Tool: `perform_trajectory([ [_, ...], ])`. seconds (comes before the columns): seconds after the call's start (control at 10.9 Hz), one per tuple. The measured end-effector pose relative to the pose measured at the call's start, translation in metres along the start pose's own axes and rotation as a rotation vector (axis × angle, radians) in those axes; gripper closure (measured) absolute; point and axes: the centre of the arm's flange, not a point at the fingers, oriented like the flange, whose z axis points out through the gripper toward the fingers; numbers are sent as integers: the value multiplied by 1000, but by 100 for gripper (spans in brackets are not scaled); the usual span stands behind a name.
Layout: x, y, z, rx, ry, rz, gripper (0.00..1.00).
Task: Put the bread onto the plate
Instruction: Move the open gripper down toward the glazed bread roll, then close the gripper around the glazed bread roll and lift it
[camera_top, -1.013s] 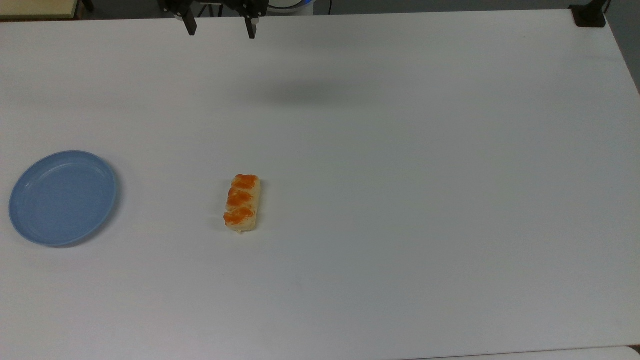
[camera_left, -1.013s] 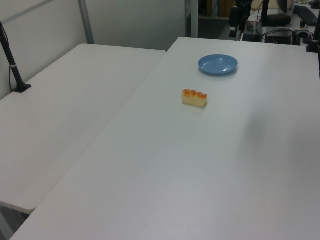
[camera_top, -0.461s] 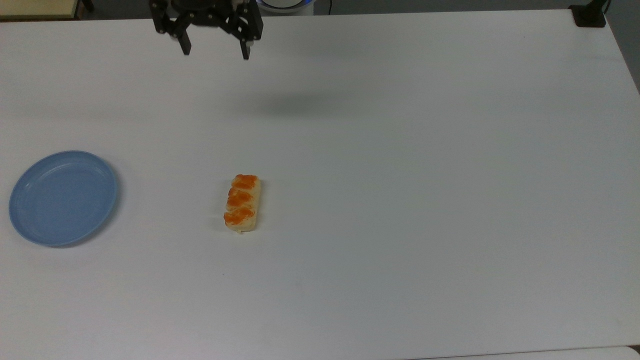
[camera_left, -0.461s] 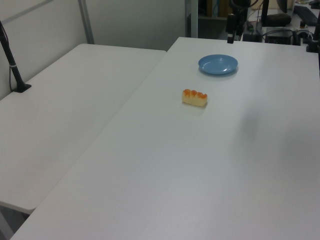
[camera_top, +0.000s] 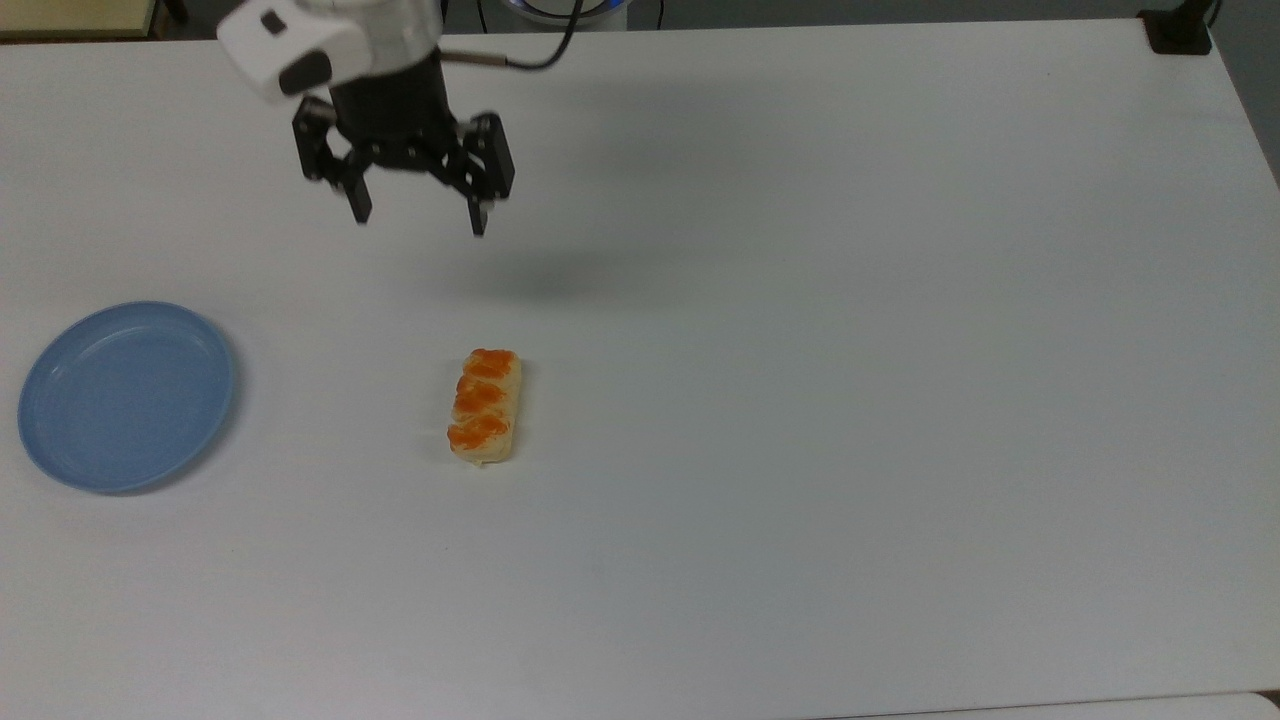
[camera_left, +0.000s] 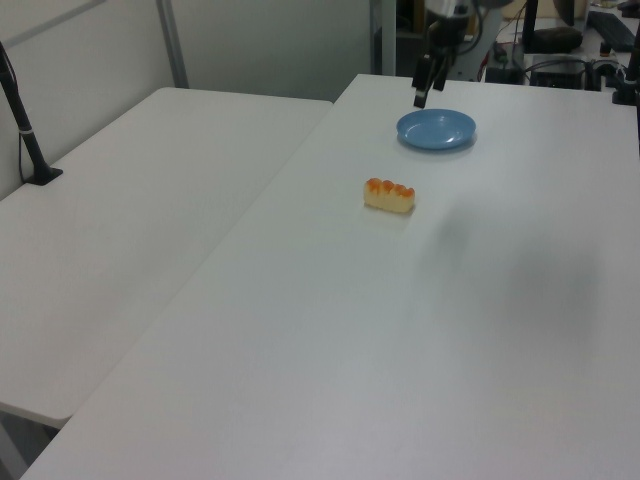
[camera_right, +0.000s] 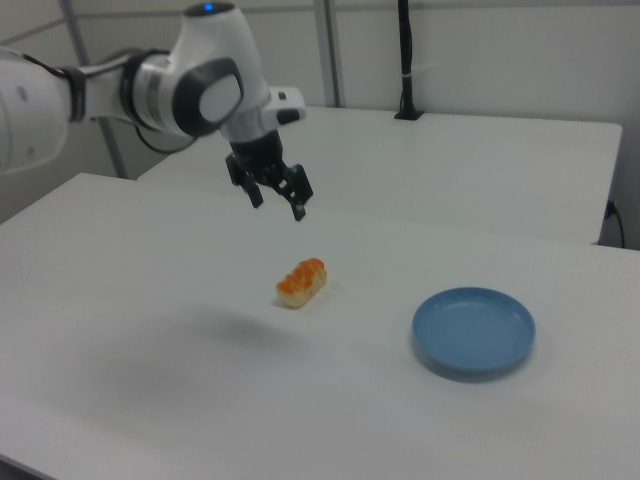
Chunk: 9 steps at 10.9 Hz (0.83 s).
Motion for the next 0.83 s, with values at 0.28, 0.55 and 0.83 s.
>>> perform_trajectory([
  [0.28, 21, -10, 82, -46, 42, -2, 0],
  [0.55, 23, -27, 152, -135, 62, 22, 0],
  [0.83, 16, -39, 177, -148, 31, 11, 0],
])
